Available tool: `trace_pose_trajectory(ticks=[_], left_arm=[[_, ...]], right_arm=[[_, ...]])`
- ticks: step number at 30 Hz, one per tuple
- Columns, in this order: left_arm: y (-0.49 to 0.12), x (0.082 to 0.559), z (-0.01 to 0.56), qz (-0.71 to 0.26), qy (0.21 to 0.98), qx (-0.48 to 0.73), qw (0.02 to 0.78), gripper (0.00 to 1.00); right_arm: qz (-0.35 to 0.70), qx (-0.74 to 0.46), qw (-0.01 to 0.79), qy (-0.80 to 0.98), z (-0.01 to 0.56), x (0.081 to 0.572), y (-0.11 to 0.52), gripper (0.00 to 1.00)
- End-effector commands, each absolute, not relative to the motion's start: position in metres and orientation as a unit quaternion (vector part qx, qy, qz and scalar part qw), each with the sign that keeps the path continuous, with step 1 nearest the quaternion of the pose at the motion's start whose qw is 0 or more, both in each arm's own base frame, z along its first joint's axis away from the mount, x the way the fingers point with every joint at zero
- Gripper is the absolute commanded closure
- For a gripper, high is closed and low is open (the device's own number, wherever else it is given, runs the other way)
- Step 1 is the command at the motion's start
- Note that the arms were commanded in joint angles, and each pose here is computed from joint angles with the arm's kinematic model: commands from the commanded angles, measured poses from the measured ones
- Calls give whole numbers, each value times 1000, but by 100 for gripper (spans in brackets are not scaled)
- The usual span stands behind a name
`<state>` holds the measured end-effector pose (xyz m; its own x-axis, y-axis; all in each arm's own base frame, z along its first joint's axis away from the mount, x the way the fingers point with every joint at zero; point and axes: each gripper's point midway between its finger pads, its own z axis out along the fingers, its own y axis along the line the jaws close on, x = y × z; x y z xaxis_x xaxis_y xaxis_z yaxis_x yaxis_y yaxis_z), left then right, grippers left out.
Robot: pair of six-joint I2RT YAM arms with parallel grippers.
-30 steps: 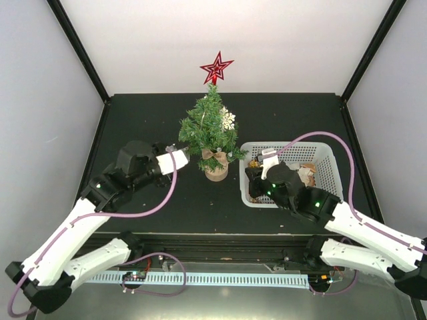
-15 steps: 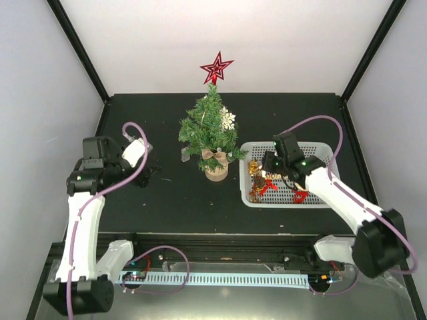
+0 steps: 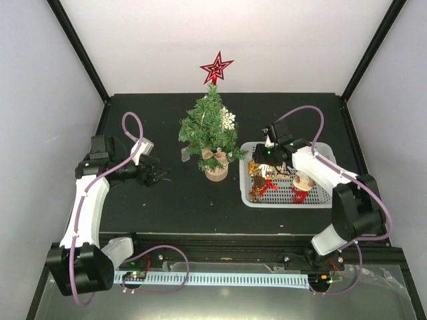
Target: Decorate the small christmas tree
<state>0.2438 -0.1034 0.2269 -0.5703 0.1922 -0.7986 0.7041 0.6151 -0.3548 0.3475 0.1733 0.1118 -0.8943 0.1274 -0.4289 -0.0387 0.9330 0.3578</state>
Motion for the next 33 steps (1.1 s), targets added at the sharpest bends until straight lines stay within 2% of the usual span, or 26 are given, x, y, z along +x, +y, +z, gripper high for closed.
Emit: trace_pose_trajectory(ticks=[1,14,16,22,27,33], left_arm=[[-112,246,233,-396,794,270,373,16],[-114,246,228,-413,794,264,359,16],[-114,246,228,-412,794,265,360,16],[-114,245,228,-409,794,266,362,16],[-114,244,228,-409,793,268,363,16],[-114,244,229,-406,793,269,367,16]], right_arm=[[192,7,216,957,101,359,184,62],[188,19,188,964,70,366,189,70],[193,18,186,963,67,367,192,73],[201,18,173,964,54,369,197,92],[198,18,174,964,52,367,195,99],[183,20,195,963,69,362,185,99]])
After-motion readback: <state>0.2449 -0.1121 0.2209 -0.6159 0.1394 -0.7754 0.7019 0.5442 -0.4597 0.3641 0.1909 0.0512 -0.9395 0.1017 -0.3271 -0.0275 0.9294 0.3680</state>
